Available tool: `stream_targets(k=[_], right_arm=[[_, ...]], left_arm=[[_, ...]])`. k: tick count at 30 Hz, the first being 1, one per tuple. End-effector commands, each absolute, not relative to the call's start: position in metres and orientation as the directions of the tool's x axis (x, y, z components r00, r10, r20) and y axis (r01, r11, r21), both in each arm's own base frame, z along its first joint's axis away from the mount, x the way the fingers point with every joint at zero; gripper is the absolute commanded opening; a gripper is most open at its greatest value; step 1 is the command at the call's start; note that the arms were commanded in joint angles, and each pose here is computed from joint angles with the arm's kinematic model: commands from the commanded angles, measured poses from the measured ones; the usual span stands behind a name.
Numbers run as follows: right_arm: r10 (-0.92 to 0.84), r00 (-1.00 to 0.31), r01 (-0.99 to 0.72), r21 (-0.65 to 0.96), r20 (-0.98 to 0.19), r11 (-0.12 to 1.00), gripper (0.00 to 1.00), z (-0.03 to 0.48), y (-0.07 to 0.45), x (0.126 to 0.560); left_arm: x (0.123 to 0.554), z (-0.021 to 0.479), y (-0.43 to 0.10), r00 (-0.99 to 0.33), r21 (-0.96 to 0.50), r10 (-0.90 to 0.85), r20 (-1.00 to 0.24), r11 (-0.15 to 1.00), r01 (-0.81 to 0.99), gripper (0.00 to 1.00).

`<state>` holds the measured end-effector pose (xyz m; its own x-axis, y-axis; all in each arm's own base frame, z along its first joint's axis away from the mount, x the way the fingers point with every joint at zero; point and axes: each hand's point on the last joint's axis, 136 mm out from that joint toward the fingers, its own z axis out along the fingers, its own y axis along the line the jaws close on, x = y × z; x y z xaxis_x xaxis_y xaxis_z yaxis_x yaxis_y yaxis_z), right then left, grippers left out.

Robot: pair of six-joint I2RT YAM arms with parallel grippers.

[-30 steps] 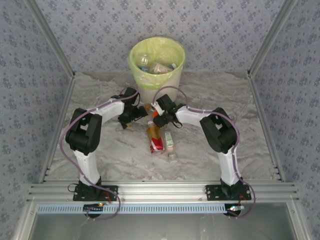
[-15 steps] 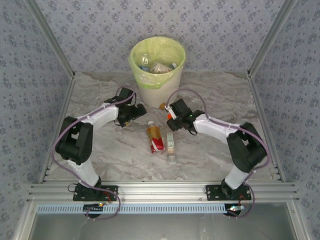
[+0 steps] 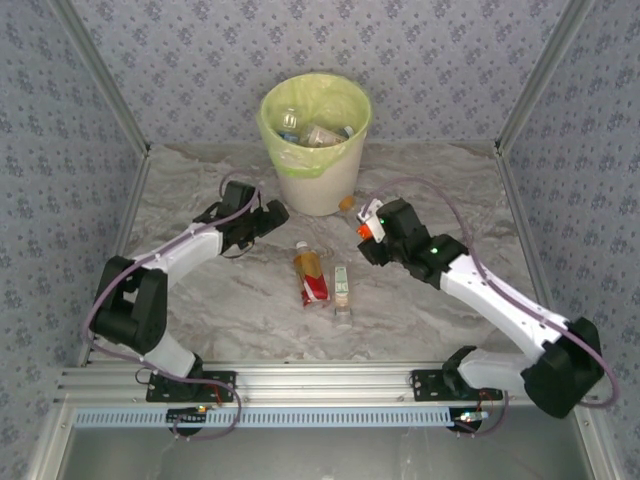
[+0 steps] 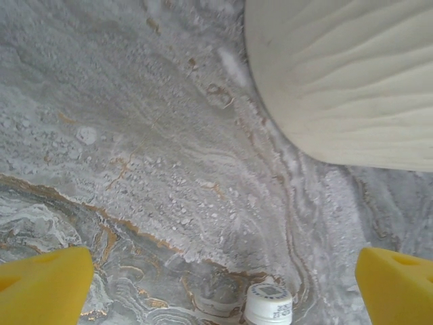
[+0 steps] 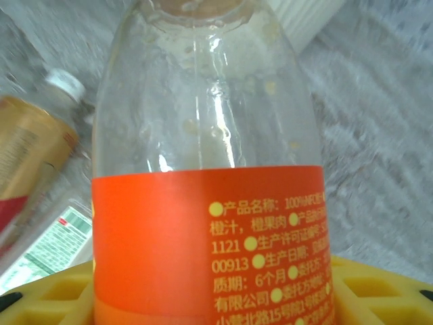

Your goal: Put the plastic bottles in the bin

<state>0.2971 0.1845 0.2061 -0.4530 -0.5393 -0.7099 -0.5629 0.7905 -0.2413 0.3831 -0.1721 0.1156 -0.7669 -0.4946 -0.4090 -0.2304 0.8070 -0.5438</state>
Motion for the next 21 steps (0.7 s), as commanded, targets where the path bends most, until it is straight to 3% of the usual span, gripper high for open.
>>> stream_targets(k=[1,9,15,21], right_arm=[[-0.475,-0.304,-0.568,-0.243,-0.826,0.786,0.36,0.268,0.196,0.306],[-0.267,-0.073,-0.641,-0.16,-0.961,0.751,0.36,0.38,0.241,0.345],[-0.198,-0.011,-0.681,-0.138,-0.98,0.72,0.37,0.428,0.277,0.391],[-0.09,-0.062,-0.576,-0.038,-0.994,0.816,0.4,0.445,0.291,0.466]], left_arm=[[0.389,0.145,-0.168,-0.702,-0.583,-0.507,-0.501,0.797,-0.159,0.99],[0.376,0.158,-0.156,-0.666,-0.591,-0.536,-0.518,0.787,-0.174,1.0],[0.363,0.177,-0.166,-0.662,-0.646,-0.541,-0.519,0.755,-0.111,0.99],[0.355,0.184,-0.158,-0.638,-0.637,-0.544,-0.545,0.763,-0.106,0.99]])
